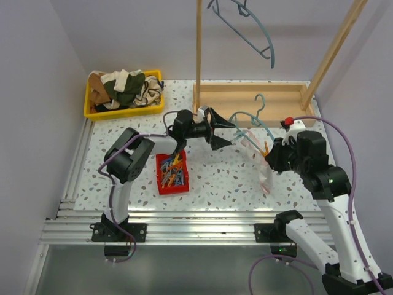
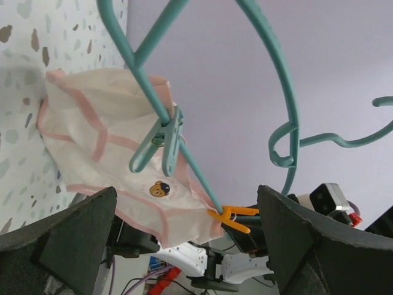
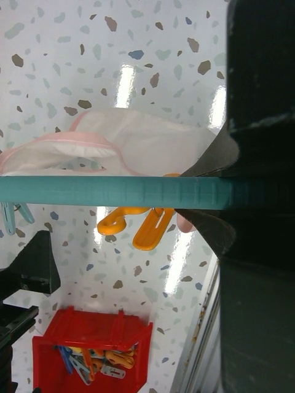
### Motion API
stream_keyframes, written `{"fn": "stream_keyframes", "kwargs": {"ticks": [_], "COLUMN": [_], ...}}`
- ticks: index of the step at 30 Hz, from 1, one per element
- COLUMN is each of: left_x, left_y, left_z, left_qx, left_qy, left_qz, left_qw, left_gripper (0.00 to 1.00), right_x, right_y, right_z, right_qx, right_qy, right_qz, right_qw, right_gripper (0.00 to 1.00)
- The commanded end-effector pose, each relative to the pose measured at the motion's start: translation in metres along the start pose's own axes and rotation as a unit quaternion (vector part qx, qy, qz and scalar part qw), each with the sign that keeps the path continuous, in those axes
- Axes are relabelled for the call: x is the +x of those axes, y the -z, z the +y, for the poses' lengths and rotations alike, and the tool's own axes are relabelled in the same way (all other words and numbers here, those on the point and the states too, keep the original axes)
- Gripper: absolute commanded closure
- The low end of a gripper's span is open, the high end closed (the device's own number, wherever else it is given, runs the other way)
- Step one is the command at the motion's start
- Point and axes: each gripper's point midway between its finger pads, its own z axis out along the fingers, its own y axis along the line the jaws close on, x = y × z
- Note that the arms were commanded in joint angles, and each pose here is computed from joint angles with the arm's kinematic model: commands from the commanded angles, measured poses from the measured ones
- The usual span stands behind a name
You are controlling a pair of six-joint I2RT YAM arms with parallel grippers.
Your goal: Remove the underwear clipped to the hanger
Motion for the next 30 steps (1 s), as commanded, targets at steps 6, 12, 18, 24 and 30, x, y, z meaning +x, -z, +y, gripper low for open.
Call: {"fn": "stream_keyframes", "kwargs": {"ticks": [6,12,18,24,30], "left_x": [0.005,0.005,0.009,0.003,0.007], "left_y": [-0.017,-0.017,-0.012,-0.008,-0.006], "left_z": [-0.032,-0.025,-0.025,-0.038,-0.047], "left_qx": [0.038,0.038,0.047,0.082,0.098], "left_qy": [-0.011,-0.003,0.002,0.005,-0.004], "left_qz": [0.043,0.051,0.053,0.043,0.049], "left_qw": [0.998,0.998,0.998,0.996,0.994], "left_gripper": [0.00,0.01,0.03,0.09,0.33], "right_x": [-0.026,-0.031,-0.036,-0.031,-0.028], "right_y": [0.003,0.002,0.004,0.002,0.000], "right_z": [0.019,0.029,0.029,0.032,0.029], "right_qx": [-0.048,-0.073,-0.069,-0.079,-0.072], "right_qy": [0.004,-0.012,-0.014,-0.024,-0.028], "right_qz": [-0.053,-0.059,-0.065,-0.057,-0.052], "right_qw": [0.997,0.995,0.995,0.995,0.996], "right_gripper": [1.00,1.00,1.00,1.00,1.00]}}
